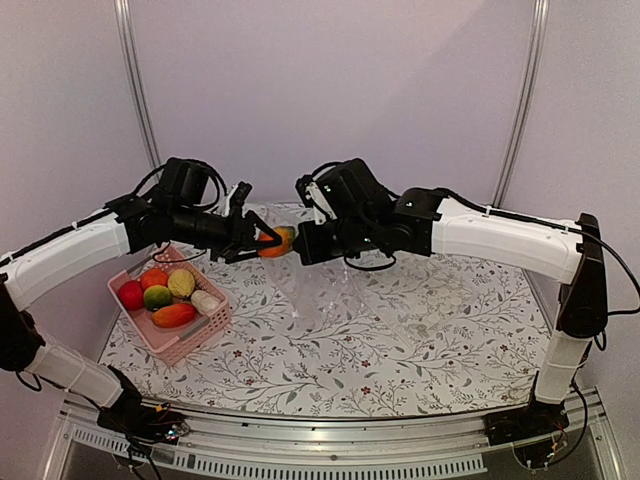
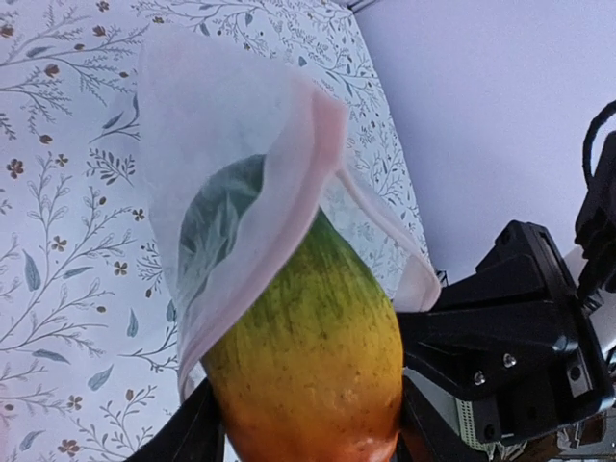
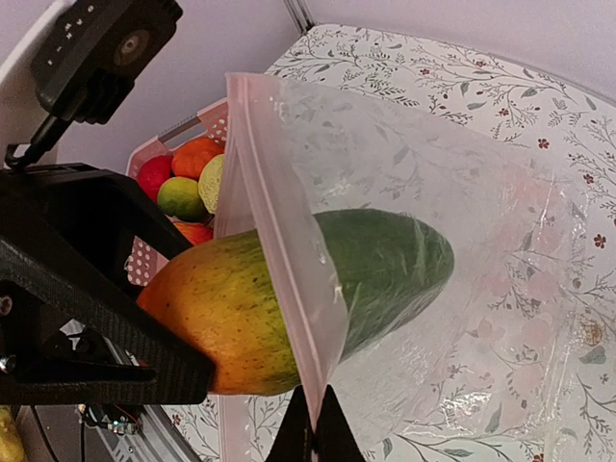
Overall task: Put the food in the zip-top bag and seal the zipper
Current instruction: Place the fake fruit in the zipper food storage bag.
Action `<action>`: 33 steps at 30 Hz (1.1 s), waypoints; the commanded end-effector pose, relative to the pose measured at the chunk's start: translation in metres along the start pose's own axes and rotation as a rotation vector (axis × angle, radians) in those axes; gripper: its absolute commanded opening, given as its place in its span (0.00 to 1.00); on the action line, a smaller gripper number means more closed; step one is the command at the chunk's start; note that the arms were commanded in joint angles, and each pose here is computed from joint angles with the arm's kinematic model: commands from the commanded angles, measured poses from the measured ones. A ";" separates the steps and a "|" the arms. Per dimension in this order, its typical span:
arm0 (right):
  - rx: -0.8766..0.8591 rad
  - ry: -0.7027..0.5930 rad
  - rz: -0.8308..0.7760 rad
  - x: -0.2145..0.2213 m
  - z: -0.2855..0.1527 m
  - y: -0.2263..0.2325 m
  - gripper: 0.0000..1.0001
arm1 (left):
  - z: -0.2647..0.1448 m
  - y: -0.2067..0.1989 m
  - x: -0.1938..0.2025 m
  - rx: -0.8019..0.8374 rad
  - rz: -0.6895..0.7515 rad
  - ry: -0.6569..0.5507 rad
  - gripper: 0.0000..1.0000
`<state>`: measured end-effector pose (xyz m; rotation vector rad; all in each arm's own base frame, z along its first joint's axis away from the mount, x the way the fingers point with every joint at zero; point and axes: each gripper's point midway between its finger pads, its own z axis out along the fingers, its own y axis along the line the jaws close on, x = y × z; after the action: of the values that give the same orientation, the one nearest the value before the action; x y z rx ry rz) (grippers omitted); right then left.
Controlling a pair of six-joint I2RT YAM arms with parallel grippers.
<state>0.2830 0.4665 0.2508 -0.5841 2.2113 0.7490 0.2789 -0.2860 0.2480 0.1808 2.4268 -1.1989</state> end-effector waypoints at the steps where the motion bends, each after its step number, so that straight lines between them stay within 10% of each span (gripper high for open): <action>1: -0.045 -0.007 0.018 -0.004 0.004 0.013 0.00 | 0.012 0.009 -0.004 -0.059 -0.001 -0.024 0.41; 19: 0.011 -0.001 0.040 0.002 0.010 0.002 0.00 | 0.005 -0.001 -0.005 -0.080 0.074 -0.025 0.77; 33: 0.048 -0.019 0.038 -0.004 0.005 -0.007 0.00 | -0.058 -0.009 0.000 -0.137 0.141 -0.140 0.85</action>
<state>0.2883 0.4658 0.2429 -0.5269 2.2346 0.7319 0.2655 -0.2627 0.2978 0.2531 2.2855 -1.0419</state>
